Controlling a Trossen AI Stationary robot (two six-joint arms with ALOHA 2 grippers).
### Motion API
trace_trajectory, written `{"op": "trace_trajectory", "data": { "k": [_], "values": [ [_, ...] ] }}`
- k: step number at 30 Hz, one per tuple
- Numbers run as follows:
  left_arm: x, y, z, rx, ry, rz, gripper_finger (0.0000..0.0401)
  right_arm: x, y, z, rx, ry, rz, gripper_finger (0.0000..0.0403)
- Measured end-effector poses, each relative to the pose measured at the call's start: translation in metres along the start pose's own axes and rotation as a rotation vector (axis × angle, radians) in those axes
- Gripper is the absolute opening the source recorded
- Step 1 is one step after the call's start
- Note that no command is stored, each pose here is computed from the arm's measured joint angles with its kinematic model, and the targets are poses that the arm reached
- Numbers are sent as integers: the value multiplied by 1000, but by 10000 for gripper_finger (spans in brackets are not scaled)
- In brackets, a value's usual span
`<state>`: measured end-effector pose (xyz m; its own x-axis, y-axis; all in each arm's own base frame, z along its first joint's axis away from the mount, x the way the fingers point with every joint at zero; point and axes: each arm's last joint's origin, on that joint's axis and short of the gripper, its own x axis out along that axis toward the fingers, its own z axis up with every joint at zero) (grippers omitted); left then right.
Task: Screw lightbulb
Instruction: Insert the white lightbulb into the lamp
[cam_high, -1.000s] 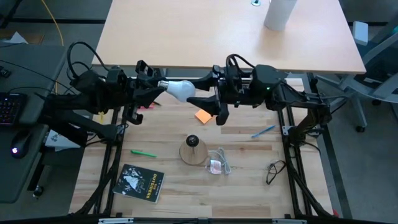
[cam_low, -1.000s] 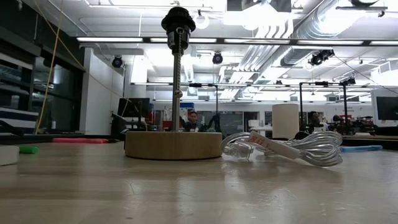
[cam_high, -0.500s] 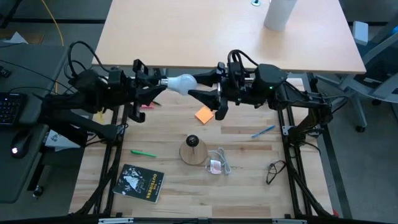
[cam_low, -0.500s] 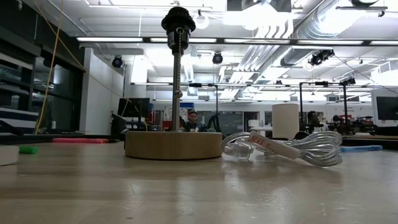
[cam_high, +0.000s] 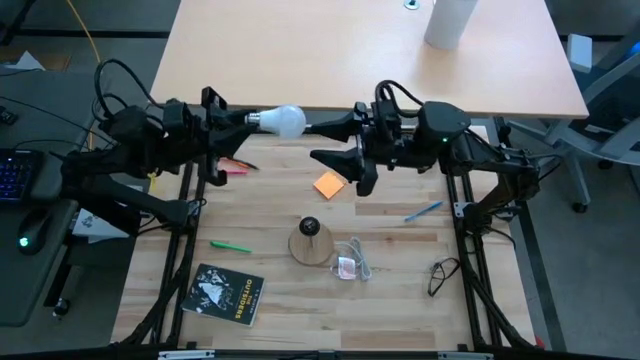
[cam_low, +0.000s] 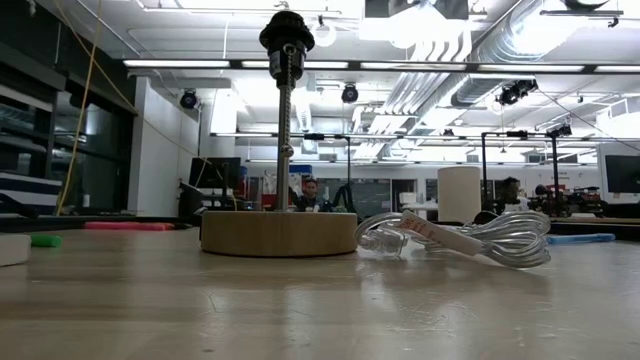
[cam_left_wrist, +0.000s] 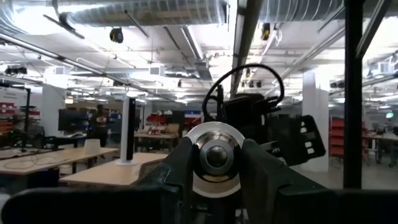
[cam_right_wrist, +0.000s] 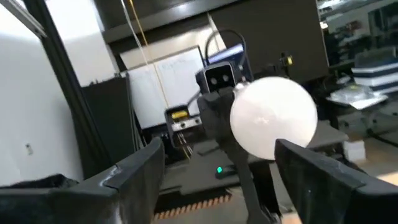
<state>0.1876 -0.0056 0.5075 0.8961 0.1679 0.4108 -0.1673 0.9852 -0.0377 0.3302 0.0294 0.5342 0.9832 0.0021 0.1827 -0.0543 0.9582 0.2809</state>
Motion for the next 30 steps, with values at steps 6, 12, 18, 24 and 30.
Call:
{"op": "trace_trajectory", "data": {
  "k": [6,12,18,24,30],
  "values": [
    [-2,0,2,-12,-8,-8,85,0,-5,-8,-57,83,-49,376],
    [-2,-2,5,-106,-36,-85,85,0,-6,-9,-80,84,-94,388],
    [-1,-3,6,-132,-51,-116,85,1,-1,-4,-66,14,-64,387],
    [5,-5,6,-140,-100,-120,85,4,0,-1,-48,-34,-43,387],
    [16,-8,-7,-134,-68,-123,85,6,-1,2,7,-63,22,387]
  ]
}}
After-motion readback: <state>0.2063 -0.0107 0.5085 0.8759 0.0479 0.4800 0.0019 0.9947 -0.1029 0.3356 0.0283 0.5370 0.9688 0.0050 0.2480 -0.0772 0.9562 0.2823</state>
